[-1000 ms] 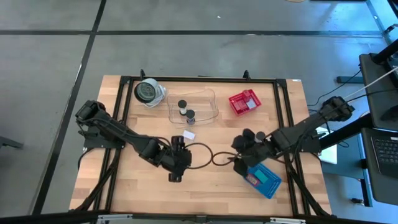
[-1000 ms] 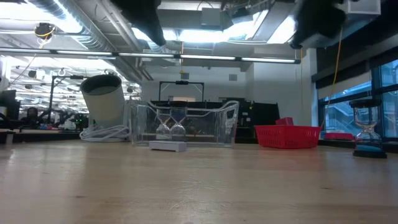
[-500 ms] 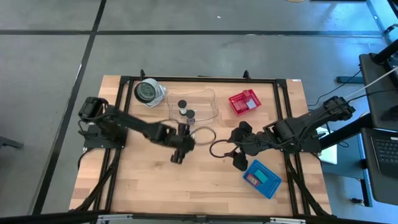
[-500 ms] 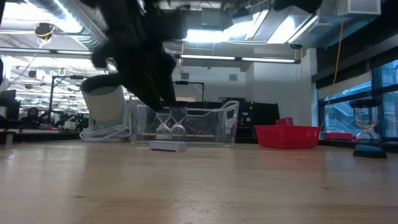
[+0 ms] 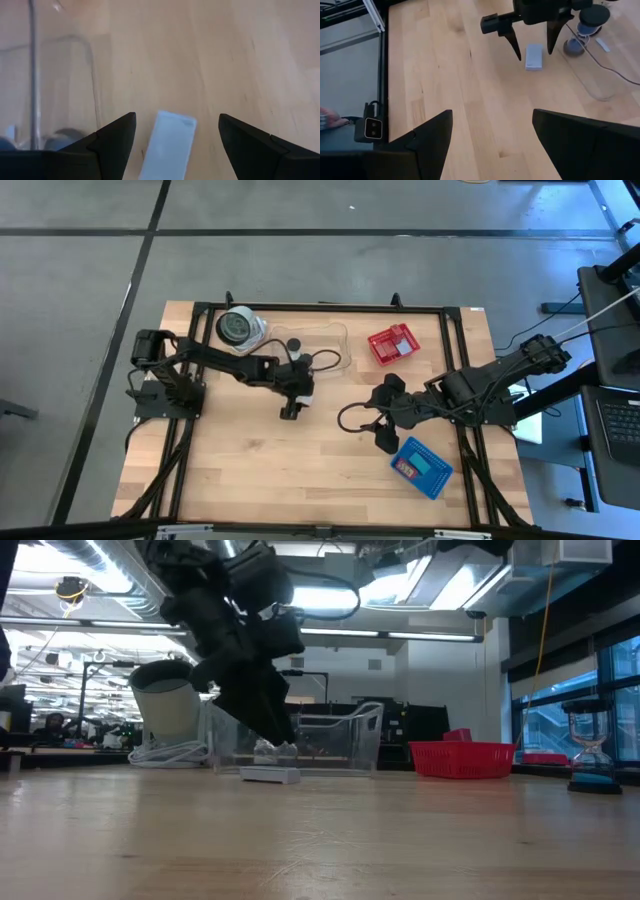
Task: Pick & Place Office items
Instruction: Put the white digital timer into the blue bin
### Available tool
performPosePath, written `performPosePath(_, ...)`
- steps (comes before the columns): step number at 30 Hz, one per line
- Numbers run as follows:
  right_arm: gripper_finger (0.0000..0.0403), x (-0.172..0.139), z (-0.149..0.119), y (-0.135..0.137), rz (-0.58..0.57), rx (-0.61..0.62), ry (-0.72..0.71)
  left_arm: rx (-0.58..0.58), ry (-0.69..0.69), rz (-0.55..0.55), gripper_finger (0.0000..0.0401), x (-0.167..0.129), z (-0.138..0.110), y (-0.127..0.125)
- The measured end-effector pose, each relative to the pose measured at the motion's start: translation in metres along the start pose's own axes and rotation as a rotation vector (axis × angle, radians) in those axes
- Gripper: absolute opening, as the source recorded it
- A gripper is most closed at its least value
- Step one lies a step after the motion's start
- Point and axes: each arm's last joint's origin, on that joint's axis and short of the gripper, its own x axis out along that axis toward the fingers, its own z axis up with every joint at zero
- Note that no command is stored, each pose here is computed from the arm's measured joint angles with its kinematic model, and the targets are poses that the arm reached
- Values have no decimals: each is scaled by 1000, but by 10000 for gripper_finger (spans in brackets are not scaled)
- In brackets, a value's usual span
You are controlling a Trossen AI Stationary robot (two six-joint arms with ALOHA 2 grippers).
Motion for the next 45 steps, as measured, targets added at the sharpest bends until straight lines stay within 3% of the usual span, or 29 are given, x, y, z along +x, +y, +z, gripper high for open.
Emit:
performPosePath(9,280,2,4,-8,-27,-3,-4,10,-41,1,281,4,-5,-2)
performPosePath(12,280,3,5,-9,-26,-1,2,-19,-21,-24,281,3,-6,-10)
performPosePath(16,280,3,4,-9,-30,-18,8,35,1,-54,280,5,-8,-26)
performPosePath(27,280,3,4,-9,-31,-35,9,252,26,129,280,5,-7,-48)
performPosePath(36,280,3,4,-9,-30,-31,9,346,119,200,280,30,-18,-45)
performPosePath(45,280,3,5,-10,-33,-29,8,365,107,255,280,27,-13,-39)
